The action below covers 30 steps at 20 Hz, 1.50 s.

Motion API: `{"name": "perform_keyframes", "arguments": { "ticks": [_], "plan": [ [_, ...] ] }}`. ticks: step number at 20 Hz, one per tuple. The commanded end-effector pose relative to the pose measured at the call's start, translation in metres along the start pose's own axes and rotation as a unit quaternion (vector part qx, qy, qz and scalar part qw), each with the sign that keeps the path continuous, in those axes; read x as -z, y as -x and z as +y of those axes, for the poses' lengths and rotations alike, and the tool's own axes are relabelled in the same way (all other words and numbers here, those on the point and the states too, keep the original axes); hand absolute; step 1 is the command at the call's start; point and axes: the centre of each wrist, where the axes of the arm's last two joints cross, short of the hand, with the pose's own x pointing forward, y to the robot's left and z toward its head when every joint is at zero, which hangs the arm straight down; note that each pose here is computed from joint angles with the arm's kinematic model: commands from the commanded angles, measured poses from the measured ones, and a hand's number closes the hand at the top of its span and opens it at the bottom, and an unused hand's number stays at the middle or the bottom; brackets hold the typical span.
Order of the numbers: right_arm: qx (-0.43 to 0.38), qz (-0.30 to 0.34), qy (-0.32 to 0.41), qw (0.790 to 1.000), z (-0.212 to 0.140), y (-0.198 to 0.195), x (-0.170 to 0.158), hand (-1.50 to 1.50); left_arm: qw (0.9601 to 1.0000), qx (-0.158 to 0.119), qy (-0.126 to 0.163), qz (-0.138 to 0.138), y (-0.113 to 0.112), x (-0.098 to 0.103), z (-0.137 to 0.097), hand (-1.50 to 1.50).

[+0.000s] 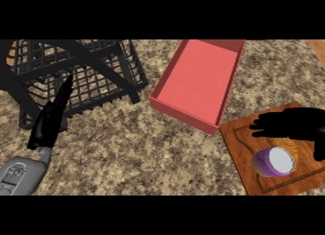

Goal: Pick the croissant from the cutting board and place it in the cardboard box

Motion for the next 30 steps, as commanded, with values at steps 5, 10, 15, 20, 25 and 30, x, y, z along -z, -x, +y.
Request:
{"name": "perform_keyframes", "arguments": {
  "ticks": [5,10,15,20,25,30],
  "plan": [
    [0.012,-0.052,-0.030,0.998,0.001,-0.004,-0.001,-1.50,0.9915,0.058,-0.086,0.079,0.043,-0.015,0.057,0.00],
    [-0.021,0.000,-0.050,0.999,0.009,-0.009,0.010,-1.50,0.9917,0.049,-0.083,0.084,0.034,-0.014,0.060,0.00],
    [-0.010,0.016,-0.060,0.998,0.024,-0.007,0.015,-1.50,0.9916,0.056,-0.087,0.078,0.041,-0.016,0.068,0.00],
    [-0.046,0.010,0.027,0.999,0.023,-0.009,0.041,1.50,0.9931,0.045,-0.077,0.077,0.040,-0.016,0.055,0.00],
    [-0.078,0.009,0.083,0.993,0.034,-0.011,0.047,1.50,0.9911,0.048,-0.091,0.085,0.038,-0.009,0.062,0.00],
    [-0.016,0.094,0.171,0.981,0.017,0.015,0.029,1.50,0.9931,0.054,-0.077,0.071,0.031,-0.012,0.057,0.00]
  ]
}}
